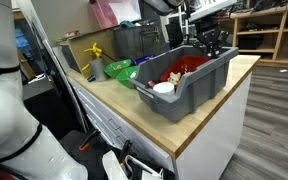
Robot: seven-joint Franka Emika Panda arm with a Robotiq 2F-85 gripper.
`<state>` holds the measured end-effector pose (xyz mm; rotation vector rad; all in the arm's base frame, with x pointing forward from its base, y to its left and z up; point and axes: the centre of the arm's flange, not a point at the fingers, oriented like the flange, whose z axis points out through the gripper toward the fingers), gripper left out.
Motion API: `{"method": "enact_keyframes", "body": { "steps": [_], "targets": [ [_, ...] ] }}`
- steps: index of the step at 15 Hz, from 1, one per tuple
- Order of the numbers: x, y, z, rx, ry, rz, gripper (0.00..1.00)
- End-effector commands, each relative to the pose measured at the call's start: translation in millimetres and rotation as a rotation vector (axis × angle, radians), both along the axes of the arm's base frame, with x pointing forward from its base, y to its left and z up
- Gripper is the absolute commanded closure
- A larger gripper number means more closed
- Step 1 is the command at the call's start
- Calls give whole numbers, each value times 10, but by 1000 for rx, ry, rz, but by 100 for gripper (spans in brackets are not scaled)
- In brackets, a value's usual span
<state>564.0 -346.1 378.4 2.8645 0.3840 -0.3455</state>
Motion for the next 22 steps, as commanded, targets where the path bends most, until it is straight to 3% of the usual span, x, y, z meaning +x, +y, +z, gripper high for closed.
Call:
{"method": "enact_keyframes", "body": {
  "steps": [1,5,12,22],
  "targets": [
    [-5,66,209,16,-51,4,99],
    [53,174,483,-10,-110,21,99],
    [68,460,1264,-140,-269,144,99],
    [-265,716,2107,-221,-359,257,99]
  ]
}}
